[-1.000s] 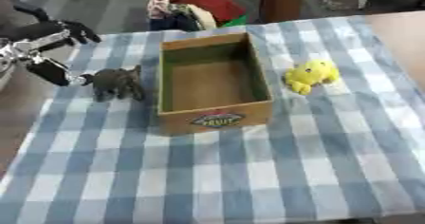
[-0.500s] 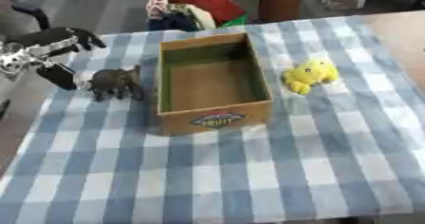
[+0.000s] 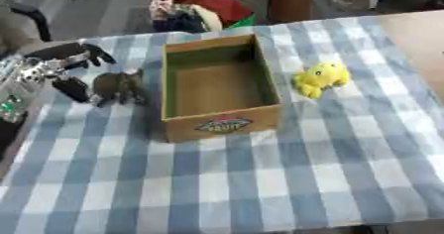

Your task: Pick up objects on the table and place them in the box.

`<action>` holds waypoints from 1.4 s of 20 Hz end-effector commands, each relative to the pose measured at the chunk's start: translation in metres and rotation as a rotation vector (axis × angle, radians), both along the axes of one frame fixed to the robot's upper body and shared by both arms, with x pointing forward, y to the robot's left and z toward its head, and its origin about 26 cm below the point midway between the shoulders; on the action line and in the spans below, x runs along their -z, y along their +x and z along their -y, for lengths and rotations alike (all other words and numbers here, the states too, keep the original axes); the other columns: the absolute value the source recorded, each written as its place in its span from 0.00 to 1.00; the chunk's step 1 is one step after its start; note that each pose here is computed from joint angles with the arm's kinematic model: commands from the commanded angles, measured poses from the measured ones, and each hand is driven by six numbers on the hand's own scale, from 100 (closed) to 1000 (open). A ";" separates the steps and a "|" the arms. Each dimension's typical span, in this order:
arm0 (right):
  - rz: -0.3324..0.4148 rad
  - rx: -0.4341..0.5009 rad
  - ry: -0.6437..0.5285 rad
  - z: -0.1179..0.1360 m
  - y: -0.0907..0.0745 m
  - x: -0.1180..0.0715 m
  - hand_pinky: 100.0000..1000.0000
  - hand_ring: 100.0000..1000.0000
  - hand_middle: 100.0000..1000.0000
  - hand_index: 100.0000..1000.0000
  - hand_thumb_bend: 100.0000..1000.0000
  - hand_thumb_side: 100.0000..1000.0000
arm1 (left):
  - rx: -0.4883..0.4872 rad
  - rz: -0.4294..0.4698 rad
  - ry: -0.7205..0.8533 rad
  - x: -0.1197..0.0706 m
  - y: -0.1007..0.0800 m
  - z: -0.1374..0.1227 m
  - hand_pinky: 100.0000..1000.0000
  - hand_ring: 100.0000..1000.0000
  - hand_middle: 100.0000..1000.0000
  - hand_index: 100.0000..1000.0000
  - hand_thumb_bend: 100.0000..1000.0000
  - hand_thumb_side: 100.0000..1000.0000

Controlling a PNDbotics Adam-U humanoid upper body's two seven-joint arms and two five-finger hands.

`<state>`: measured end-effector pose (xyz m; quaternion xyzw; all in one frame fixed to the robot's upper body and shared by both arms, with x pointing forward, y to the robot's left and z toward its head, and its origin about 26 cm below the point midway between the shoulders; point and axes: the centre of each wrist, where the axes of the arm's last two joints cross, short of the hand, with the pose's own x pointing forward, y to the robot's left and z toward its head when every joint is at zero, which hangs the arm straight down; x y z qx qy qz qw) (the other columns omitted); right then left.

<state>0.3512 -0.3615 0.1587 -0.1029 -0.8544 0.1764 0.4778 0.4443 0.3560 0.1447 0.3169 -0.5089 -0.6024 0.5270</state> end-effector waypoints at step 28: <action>0.011 -0.032 -0.021 -0.004 0.002 -0.007 0.57 0.83 0.55 0.83 0.00 0.26 | 0.017 0.341 -0.244 -0.045 0.012 0.037 0.57 0.38 0.30 0.49 0.00 0.09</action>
